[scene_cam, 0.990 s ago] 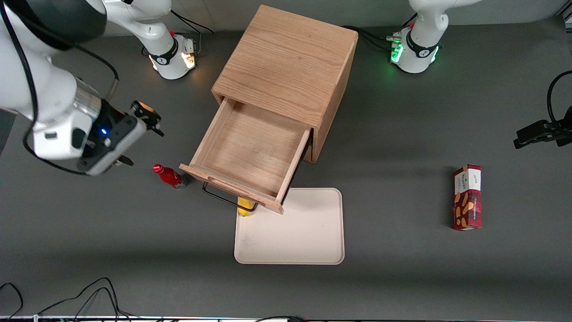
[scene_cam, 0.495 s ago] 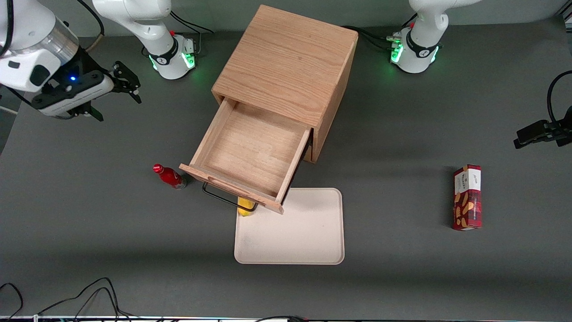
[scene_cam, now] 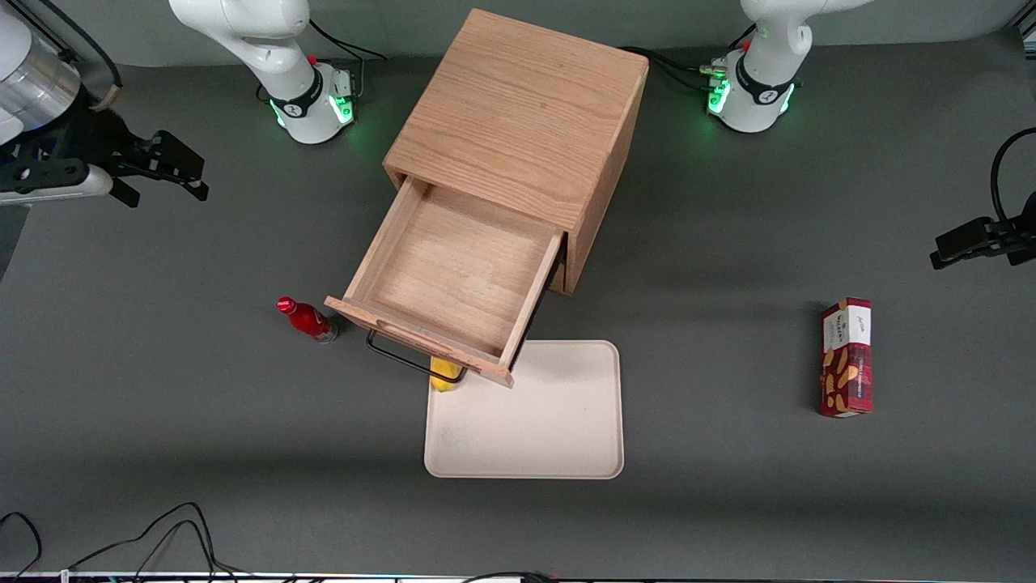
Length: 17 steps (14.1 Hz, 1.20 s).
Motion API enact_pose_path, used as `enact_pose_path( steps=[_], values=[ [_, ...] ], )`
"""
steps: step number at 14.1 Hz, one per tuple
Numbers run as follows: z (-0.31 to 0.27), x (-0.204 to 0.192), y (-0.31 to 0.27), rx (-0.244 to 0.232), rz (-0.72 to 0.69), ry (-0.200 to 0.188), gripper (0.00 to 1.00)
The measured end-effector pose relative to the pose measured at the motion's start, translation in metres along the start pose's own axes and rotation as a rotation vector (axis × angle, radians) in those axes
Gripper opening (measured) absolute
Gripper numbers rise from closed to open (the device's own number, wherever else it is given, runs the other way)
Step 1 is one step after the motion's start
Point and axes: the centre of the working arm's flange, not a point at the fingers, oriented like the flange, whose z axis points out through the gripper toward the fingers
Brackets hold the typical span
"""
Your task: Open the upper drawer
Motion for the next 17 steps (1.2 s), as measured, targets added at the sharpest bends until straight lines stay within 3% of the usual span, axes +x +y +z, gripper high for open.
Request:
enact_pose_path(
  steps=[2, 7, 9, 17],
  values=[
    [0.000, 0.001, 0.019, 0.000, 0.041, -0.017, 1.00],
    [-0.003, 0.007, 0.030, -0.014, 0.029, -0.014, 1.00],
    [-0.003, 0.006, 0.028, -0.049, -0.014, -0.045, 1.00],
    [0.015, 0.019, 0.012, -0.037, -0.072, -0.104, 1.00]
  ],
)
